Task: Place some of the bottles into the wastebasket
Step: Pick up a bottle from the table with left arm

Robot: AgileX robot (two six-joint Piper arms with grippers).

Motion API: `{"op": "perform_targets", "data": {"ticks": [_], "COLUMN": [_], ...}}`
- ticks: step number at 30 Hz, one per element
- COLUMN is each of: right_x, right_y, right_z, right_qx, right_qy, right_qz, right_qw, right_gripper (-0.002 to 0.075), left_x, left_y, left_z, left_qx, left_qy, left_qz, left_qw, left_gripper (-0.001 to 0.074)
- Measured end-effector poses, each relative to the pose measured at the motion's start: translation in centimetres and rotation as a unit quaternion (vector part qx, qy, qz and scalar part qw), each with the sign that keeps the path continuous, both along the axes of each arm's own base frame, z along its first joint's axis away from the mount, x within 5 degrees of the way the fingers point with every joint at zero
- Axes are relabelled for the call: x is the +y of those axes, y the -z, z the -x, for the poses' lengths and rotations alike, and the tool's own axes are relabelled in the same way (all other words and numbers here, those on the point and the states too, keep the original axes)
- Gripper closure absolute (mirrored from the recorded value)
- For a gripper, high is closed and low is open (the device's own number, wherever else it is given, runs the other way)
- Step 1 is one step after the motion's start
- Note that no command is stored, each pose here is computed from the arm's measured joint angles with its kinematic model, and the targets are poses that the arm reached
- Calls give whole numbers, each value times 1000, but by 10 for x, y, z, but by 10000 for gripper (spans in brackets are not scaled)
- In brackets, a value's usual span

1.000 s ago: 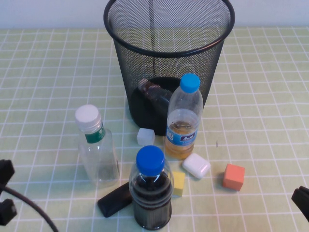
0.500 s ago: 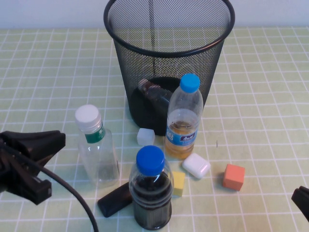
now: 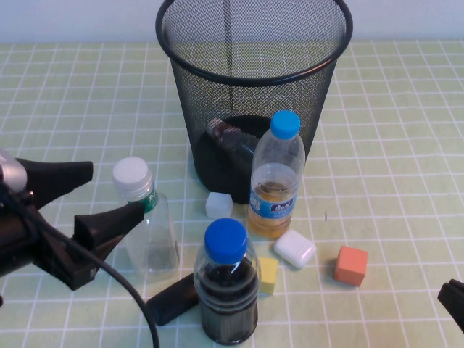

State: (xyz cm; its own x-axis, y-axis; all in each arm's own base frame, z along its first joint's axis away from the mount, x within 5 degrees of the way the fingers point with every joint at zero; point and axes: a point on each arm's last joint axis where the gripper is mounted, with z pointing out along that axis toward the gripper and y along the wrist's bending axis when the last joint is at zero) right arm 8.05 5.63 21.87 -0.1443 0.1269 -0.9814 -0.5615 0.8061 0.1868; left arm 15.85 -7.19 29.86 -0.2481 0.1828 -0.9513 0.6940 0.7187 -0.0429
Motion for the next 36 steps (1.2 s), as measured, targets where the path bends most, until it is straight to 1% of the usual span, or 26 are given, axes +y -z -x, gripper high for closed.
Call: {"op": "perform_targets", "data": {"ticks": [3,8,11,14,28,30,32,35,36], "right_x": [0,0,0,0,0,0,0,0,0], "right_y": [0,0,0,0,0,0,0,0,0], "right_z": [0,0,0,0,0,0,0,0,0], "right_qx": [0,0,0,0,0,0,0,0,0], "right_qy": [0,0,0,0,0,0,0,0,0], "right_qz": [0,0,0,0,0,0,0,0,0], "right_qw": [1000,1000,1000,1000,1000,1000,1000,1000,1000], "right_gripper": [733,733,733,733,733,733,733,733,733], "left_x": [-1,-3,-5,-6,-8,-8,-10,-10,-10], "left_y": [4,8,10,14,43,45,43,40,38], "left_z": [-10,-24,-29,-34,-56,-57,-58,-59,-60], "left_qx": [7,-6,-21,-19,31,35,33,29,27], "left_qy": [-5,-5,6,13,12,15,21,24,23], "left_qz": [11,29,25,21,-4,-2,1,5,6], "left_qw": [1000,1000,999,1000,999,999,999,999,999], "left_gripper": [93,87,85,85,89,111,160,300,370]}}
